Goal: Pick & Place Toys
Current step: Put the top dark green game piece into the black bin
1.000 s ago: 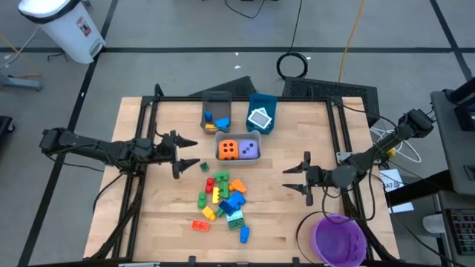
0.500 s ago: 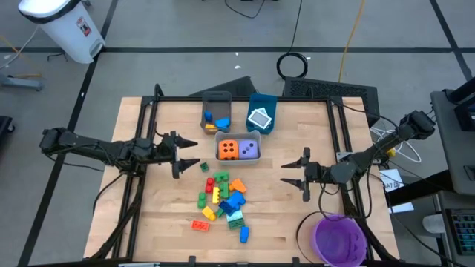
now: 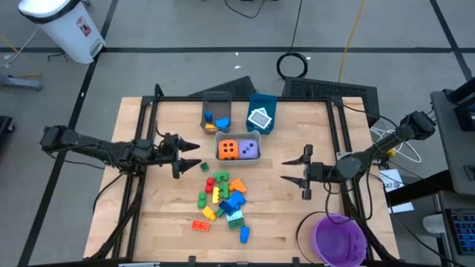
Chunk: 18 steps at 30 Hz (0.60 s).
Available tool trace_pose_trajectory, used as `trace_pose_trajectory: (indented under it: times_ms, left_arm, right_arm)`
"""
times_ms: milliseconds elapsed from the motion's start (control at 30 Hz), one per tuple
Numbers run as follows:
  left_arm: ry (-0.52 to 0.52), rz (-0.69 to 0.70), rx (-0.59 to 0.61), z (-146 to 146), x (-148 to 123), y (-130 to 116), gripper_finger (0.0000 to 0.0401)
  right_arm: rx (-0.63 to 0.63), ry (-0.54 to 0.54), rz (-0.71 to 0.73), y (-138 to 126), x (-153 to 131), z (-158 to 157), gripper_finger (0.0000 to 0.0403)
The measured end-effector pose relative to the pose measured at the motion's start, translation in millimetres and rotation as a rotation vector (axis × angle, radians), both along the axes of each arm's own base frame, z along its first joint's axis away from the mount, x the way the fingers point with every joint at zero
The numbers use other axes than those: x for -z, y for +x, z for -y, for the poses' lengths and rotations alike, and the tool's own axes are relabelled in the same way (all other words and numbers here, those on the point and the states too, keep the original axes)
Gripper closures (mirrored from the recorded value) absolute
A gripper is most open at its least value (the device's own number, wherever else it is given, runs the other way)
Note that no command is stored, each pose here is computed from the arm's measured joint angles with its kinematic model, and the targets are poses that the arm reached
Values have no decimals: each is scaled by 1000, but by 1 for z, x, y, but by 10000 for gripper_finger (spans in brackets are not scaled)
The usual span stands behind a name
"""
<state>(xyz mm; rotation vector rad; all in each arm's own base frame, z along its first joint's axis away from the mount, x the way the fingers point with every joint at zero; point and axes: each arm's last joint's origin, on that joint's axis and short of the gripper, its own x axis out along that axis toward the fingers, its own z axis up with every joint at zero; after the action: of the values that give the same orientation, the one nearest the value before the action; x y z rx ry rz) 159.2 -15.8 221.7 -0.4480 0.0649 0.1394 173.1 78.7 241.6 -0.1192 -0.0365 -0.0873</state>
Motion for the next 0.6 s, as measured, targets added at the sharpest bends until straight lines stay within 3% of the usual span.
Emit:
trace_pose_trajectory:
  times_ms: [133,267,400,600]
  left_arm:
    - [-92,-79,-9,3,14,10,36]
    - [-113,-205,-46,5,34,22,36]
    - [-37,-357,-75,5,55,27,36]
    - [101,-528,-72,5,79,32,36]
  right_arm:
    - [26,-22,8,2,-1,4,222]
    - [65,-31,-2,5,0,11,222]
    - [70,-64,-4,7,0,17,225]
    - [-68,-106,52,11,-5,23,227]
